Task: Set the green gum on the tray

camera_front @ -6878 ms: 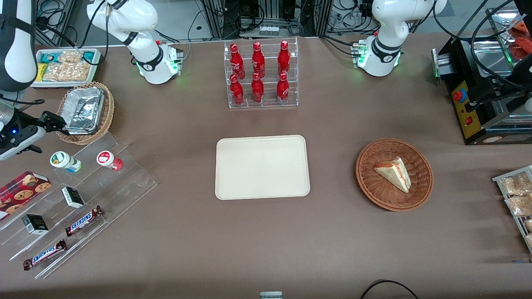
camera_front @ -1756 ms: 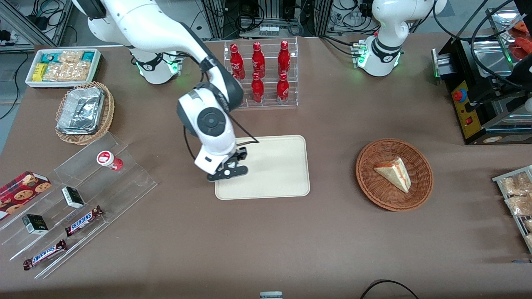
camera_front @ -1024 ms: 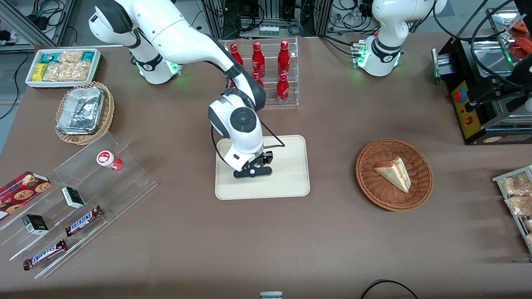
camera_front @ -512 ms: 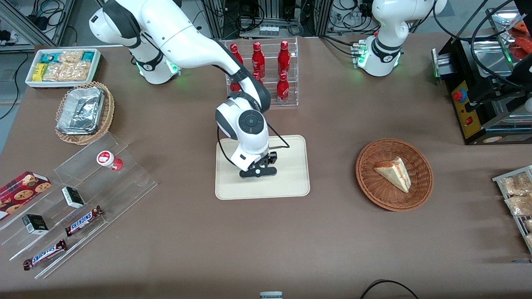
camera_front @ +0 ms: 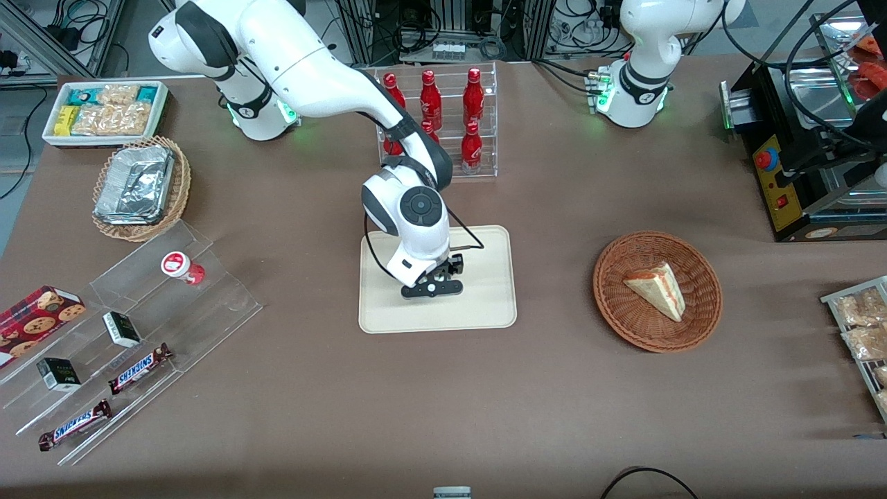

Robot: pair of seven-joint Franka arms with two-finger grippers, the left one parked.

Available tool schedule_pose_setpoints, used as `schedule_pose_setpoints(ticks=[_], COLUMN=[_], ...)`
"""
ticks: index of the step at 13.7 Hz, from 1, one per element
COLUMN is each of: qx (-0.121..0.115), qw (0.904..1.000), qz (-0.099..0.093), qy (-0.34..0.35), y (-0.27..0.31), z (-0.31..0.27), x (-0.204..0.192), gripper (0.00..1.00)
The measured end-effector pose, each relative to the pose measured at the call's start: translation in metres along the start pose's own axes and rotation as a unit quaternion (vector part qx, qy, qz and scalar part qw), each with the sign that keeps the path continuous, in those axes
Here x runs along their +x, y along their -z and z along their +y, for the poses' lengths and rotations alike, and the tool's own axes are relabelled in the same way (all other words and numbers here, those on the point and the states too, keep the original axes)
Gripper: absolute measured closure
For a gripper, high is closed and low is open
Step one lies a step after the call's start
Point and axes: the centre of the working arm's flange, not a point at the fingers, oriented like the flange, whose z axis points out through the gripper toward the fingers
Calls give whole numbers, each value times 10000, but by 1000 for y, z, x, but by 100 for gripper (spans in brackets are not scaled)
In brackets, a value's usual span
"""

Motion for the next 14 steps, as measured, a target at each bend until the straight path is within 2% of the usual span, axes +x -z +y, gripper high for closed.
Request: schedule_pose_setpoints(ticks=[1, 14], qx=[-15, -8], qw=[10000, 9997], qz=[11, 175], qy=[23, 158], y=[0, 21], z=[-1, -3], x=[-1, 6], gripper=[0, 0])
